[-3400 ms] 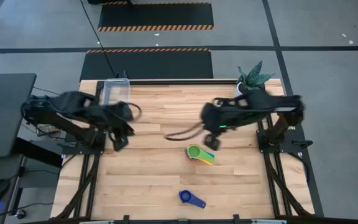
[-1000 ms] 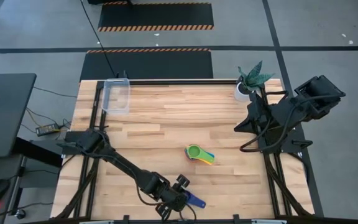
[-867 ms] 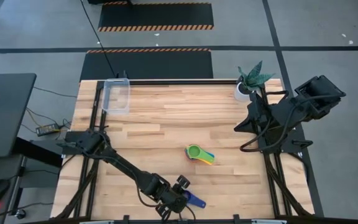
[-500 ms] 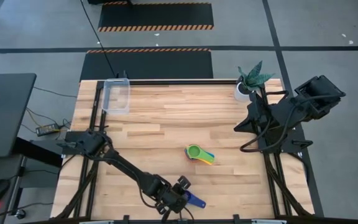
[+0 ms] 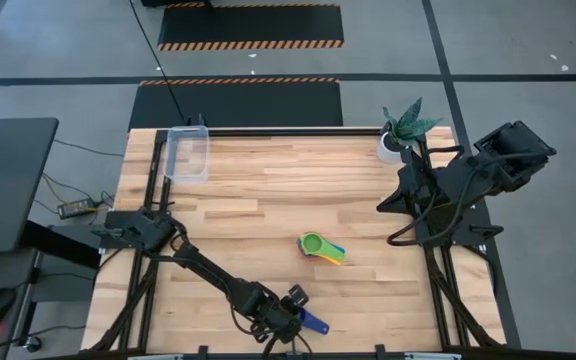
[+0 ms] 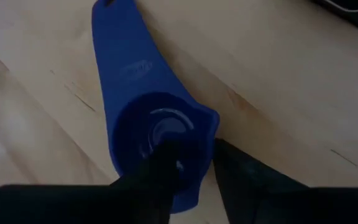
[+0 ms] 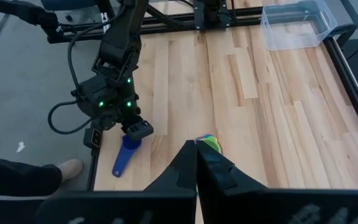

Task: Nest measuring cups in basket
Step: Stack the dark blue measuring cup on top of the green measuring cup

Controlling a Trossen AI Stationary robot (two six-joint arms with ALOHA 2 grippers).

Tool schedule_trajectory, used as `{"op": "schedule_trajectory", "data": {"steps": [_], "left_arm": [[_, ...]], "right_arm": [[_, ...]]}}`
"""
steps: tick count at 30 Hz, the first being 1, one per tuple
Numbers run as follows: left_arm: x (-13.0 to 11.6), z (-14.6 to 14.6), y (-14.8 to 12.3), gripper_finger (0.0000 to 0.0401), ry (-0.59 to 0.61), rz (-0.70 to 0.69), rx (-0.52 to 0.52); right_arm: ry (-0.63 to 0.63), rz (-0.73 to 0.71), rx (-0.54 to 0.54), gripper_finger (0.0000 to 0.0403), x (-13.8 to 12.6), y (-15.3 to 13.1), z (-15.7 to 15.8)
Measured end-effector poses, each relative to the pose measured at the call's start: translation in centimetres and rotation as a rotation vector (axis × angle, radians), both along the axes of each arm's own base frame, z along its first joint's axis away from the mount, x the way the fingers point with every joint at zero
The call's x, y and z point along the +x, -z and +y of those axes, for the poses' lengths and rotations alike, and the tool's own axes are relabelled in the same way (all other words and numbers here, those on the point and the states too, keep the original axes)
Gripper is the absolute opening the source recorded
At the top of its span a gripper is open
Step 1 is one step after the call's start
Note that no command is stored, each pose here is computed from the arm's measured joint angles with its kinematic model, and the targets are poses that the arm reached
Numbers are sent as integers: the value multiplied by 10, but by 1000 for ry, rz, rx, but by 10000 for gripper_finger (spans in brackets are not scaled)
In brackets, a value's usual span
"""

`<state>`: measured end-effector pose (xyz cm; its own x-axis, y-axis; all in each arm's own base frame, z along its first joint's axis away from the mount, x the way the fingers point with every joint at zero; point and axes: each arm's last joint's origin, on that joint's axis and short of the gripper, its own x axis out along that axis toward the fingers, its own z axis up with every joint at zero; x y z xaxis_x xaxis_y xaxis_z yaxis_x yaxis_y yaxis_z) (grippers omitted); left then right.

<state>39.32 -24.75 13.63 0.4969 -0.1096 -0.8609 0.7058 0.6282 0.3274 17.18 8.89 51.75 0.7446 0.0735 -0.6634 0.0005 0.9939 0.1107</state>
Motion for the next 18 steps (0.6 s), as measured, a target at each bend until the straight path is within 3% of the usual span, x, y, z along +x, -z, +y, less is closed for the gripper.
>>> {"op": "schedule_trajectory", "data": {"steps": [6, 12, 18], "left_arm": [[2, 3, 0, 19, -54, 6, -28], [4, 11, -7, 14, -159, -5, -54], [0, 21, -70, 13, -219, -113, -18]], "right_arm": [[-12, -1, -12, 3, 0, 0, 0], [0, 0, 1, 3, 0, 0, 0], [-25, -8, 8, 3, -6, -3, -3]]}}
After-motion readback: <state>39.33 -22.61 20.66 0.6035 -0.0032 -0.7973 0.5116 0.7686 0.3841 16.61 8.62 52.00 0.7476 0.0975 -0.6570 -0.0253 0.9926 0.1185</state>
